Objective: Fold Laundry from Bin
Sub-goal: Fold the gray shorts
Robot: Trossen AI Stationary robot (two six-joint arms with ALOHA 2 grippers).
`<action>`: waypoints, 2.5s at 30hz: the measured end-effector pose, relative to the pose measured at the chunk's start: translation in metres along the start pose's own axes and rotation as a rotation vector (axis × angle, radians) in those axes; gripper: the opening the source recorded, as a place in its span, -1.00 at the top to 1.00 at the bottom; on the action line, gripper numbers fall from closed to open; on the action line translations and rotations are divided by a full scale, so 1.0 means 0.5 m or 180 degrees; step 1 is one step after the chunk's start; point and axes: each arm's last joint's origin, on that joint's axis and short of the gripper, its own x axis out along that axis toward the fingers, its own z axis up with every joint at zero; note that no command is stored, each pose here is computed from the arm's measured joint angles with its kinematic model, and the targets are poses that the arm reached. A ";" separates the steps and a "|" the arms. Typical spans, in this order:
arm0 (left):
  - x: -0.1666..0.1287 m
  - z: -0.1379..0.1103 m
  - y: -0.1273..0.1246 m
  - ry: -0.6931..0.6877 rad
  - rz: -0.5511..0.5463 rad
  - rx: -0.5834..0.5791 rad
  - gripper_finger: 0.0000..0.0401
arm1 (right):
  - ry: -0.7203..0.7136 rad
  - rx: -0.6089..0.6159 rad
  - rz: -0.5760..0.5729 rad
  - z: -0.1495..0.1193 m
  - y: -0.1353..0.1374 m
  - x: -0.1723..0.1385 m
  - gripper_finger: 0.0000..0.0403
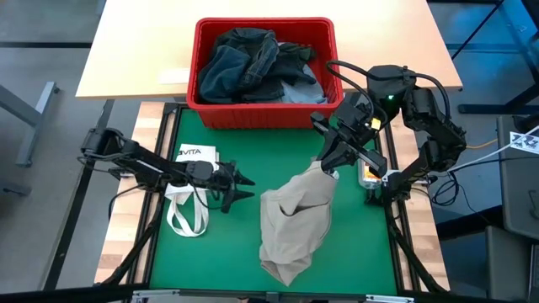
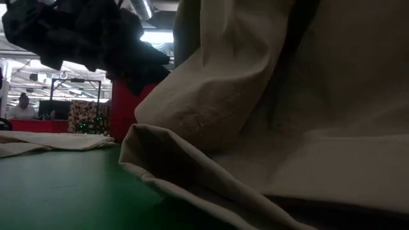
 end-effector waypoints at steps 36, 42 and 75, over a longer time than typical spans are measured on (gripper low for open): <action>0.079 0.012 -0.016 0.0274 -0.0517 0.0263 0.95 | -0.0004 0.0046 -0.0307 -0.003 -0.005 -0.001 0.96; 0.028 0.032 -0.020 0.0761 -0.0328 0.0117 0.98 | 0.0462 0.0223 -0.1087 -0.042 -0.007 -0.023 0.96; -0.217 0.078 0.035 0.1266 0.2015 -0.0214 1.00 | 0.2690 0.1103 -0.4259 -0.348 -0.218 -0.004 0.96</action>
